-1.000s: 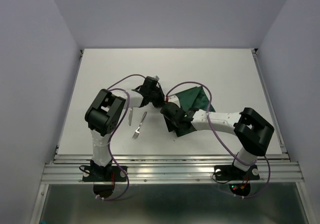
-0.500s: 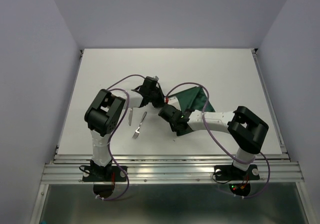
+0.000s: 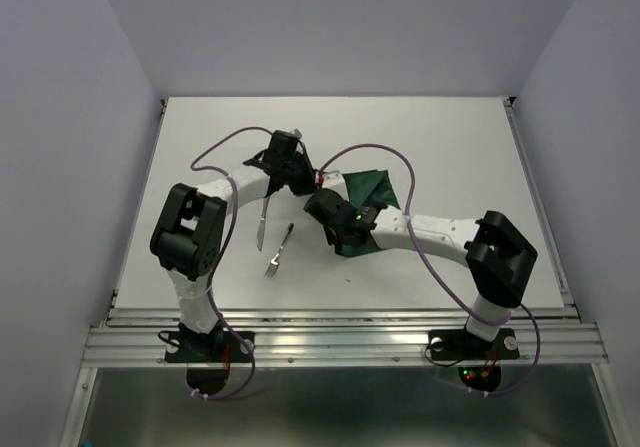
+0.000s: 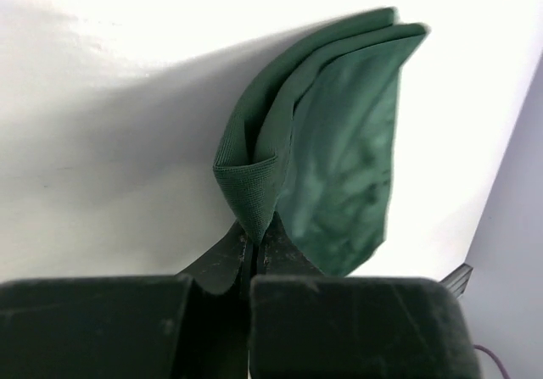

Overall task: Fold the napkin into a case and place the utensils inside
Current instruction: Turn over the upper triangle folded napkin at the center of the board.

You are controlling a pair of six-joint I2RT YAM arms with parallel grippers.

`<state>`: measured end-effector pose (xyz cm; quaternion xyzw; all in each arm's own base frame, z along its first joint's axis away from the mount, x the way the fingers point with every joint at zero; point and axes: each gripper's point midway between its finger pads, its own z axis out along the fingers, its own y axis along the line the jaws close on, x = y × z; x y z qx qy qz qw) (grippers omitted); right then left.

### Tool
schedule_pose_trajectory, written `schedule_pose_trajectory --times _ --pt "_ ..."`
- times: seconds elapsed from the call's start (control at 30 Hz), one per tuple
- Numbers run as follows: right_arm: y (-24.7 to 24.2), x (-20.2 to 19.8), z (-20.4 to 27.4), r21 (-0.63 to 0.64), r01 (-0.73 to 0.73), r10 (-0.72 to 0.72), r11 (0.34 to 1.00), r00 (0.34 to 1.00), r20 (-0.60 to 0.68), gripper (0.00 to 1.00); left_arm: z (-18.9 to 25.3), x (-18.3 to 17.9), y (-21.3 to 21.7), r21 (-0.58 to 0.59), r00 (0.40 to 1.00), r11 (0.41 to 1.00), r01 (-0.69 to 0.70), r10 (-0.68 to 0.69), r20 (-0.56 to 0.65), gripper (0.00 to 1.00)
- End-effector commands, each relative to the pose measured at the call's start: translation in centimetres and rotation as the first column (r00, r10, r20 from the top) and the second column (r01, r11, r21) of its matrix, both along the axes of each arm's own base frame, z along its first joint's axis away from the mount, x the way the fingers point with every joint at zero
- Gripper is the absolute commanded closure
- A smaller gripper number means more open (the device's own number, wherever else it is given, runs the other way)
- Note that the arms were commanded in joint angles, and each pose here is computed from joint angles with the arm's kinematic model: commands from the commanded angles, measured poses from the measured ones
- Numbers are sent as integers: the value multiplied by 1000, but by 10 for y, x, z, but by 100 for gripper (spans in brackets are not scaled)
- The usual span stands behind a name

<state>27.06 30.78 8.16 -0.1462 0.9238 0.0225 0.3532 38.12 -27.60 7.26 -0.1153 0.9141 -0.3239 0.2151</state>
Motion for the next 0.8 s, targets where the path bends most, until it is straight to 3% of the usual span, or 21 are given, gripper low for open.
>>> schedule_pose_trajectory --times 0.0,0.3,0.77 --pt "33 5 45 109 -49 43 993 997 56 99 59 16 14 0 993 1000 -2 2 121 100" --pt "65 14 70 176 -87 73 981 994 82 99 91 32 50 -6 980 999 -46 46 194 100" --pt "91 16 63 221 -122 114 968 992 50 99 107 27 81 1 969 997 -74 72 235 100"
